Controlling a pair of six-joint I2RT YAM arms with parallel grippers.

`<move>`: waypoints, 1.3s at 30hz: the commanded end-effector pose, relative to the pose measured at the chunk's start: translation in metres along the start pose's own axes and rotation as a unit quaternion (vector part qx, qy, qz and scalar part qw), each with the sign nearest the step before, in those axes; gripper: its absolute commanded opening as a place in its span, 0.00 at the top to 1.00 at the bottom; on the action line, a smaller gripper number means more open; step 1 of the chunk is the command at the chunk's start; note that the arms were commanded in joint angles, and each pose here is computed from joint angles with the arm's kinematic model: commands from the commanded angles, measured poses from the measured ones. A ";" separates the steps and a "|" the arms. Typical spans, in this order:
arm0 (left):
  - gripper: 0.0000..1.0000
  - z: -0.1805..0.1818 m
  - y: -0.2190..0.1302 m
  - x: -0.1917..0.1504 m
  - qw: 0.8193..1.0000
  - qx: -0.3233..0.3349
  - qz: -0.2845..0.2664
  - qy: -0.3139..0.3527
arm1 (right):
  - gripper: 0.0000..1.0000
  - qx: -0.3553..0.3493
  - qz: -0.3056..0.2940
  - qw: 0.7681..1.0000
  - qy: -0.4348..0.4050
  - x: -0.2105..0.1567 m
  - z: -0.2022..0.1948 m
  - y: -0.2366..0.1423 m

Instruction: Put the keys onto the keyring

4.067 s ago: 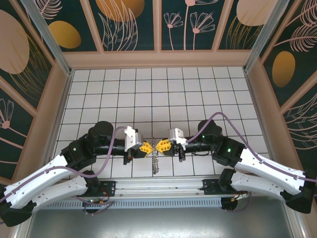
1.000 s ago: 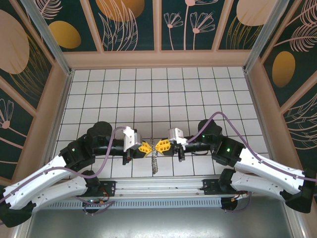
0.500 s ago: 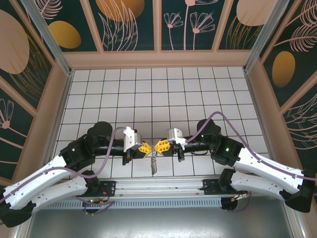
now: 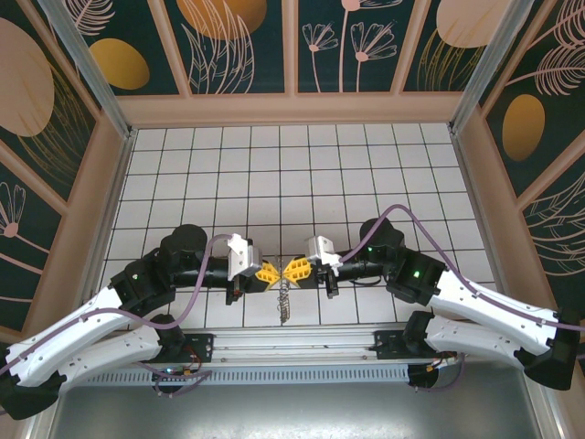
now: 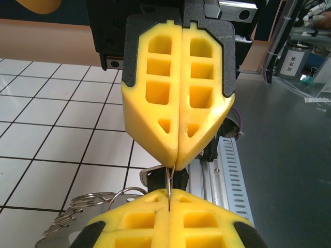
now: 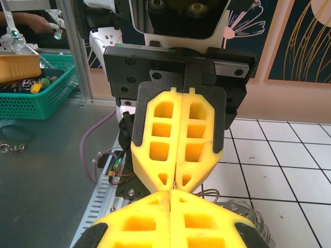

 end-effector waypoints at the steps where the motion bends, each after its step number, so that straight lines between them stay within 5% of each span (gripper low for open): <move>1: 1.00 -0.008 -0.003 0.018 0.999 -0.014 -0.036 0.031 | 1.00 0.007 -0.012 1.000 -0.008 0.014 -0.001 0.000; 25: 1.00 -0.024 -0.012 0.042 0.996 -0.046 -0.079 0.004 | 1.00 -0.048 0.085 0.992 -0.080 -0.010 0.008 0.013; 39: 1.00 -0.023 -0.027 0.054 0.990 -0.022 -0.139 0.016 | 1.00 -0.079 0.089 0.989 -0.091 -0.013 0.008 0.007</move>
Point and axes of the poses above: each hand's point on the last joint's axis, 136 mm out from that joint toward the fingers, its own y axis out along the fingers, its own z axis along the line the jaws close on, x = y × z, the point moved 2 cm from there along -y, back along the fingers, and after that the axes turned 14 degrees about -y, right-handed, at the moved point
